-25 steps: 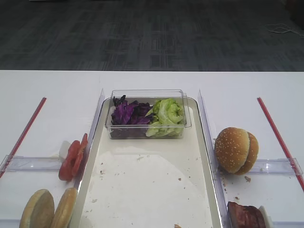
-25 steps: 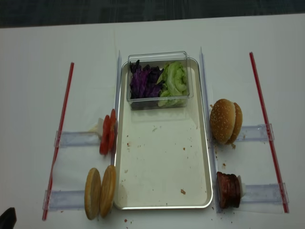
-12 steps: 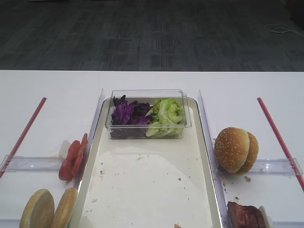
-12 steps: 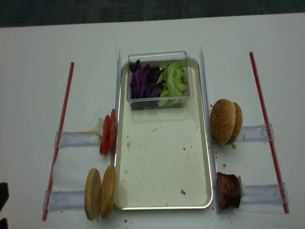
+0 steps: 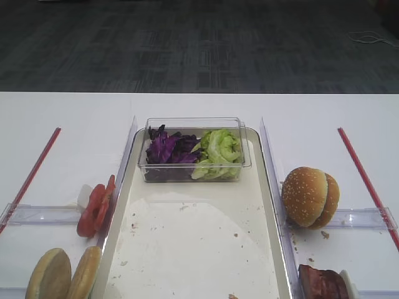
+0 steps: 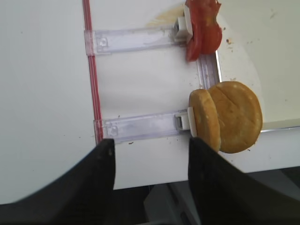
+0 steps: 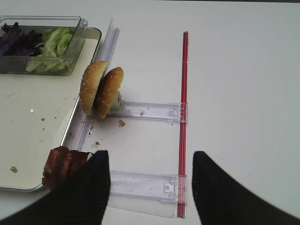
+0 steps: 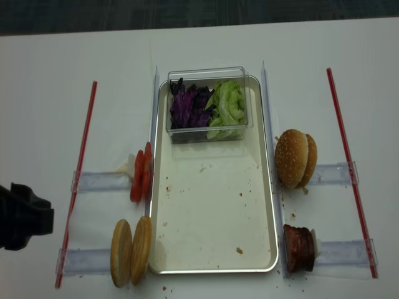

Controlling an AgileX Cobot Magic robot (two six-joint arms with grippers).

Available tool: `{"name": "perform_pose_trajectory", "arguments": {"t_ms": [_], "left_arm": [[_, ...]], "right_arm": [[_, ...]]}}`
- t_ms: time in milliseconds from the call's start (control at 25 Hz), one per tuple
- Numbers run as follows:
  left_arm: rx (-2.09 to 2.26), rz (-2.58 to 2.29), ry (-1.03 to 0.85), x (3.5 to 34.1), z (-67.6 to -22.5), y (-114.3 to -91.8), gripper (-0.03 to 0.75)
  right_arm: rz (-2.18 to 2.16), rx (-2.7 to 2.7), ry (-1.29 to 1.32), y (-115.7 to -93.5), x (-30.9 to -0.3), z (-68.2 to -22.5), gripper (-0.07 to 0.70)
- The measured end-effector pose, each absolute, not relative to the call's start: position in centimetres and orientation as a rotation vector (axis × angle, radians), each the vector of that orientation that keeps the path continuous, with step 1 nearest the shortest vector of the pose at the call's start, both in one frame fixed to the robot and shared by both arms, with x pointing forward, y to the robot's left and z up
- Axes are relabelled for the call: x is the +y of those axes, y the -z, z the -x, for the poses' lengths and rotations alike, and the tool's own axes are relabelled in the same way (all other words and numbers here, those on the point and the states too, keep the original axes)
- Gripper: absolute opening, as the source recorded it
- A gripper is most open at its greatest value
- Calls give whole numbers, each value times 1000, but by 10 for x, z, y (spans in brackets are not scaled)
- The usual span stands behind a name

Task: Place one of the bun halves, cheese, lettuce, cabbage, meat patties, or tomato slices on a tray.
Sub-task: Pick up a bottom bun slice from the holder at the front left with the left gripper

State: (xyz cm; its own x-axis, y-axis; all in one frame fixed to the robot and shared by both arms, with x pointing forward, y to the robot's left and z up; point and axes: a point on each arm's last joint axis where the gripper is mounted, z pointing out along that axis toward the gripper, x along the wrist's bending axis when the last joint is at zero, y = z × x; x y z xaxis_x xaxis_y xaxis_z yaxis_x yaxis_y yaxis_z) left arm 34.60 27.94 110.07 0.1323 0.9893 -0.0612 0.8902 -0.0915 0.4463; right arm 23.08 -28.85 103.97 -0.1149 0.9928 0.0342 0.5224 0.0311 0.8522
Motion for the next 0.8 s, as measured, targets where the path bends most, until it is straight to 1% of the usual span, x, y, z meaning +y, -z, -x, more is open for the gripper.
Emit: {"name": "perform_pose_trajectory", "arguments": {"t_ms": [560,800], "left_arm": [[1989,-2132,-160,270,-390,-1070,340],[2001,-2131,-127,268,-395,-1066,340]], "right_arm": [[-1546,1703,-988,-1040,-288,-231,405],[-1546,1703,-988,-1040,-288,-231,405]]}}
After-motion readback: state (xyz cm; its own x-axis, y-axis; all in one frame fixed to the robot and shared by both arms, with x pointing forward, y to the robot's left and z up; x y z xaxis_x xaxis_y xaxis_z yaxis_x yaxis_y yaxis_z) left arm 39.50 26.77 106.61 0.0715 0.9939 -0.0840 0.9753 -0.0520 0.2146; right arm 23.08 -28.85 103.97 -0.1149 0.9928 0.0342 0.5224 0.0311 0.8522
